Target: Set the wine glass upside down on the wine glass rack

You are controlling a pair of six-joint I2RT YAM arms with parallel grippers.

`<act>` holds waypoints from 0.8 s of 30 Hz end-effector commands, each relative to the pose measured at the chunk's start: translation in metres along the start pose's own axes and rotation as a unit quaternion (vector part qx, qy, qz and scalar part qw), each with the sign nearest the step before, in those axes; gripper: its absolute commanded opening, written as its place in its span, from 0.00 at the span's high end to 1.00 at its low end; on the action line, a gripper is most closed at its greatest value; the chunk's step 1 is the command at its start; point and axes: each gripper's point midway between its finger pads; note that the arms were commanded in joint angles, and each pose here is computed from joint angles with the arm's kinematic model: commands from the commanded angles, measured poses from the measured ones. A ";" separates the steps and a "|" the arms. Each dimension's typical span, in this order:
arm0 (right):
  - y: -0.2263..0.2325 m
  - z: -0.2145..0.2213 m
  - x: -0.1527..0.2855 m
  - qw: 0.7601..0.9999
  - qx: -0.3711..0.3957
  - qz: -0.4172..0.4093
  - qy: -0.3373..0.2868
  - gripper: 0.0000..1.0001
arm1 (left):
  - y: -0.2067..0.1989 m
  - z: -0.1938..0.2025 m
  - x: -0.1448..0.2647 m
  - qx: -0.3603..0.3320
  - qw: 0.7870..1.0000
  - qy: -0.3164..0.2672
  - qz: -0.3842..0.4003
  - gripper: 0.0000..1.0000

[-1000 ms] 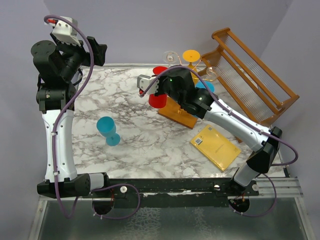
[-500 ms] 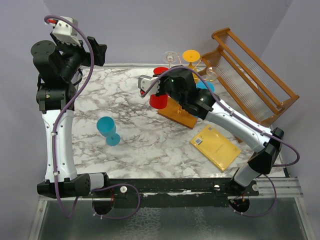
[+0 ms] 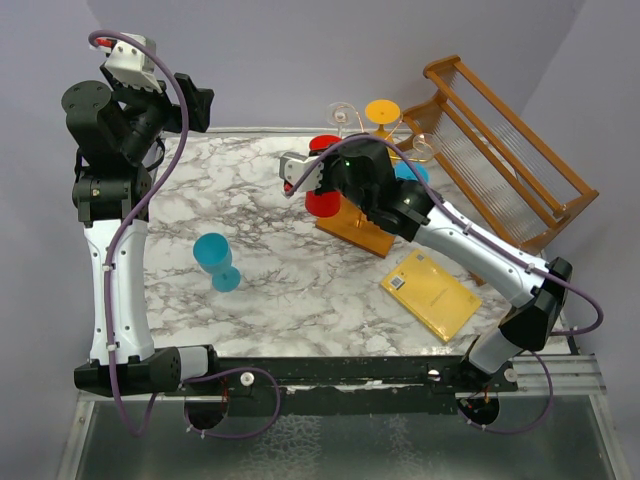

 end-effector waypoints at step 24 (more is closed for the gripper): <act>-0.006 0.015 0.023 0.999 0.026 0.010 0.029 0.72 | 0.002 -0.009 0.007 -0.026 1.000 -0.017 -0.004 0.09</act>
Point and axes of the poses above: each gripper's point midway between its finger pads, its own x axis back along the fingers, its own y axis along the line the jaws close on, z = x × y, and after that the axes turned 7 degrees about -x, right-handed
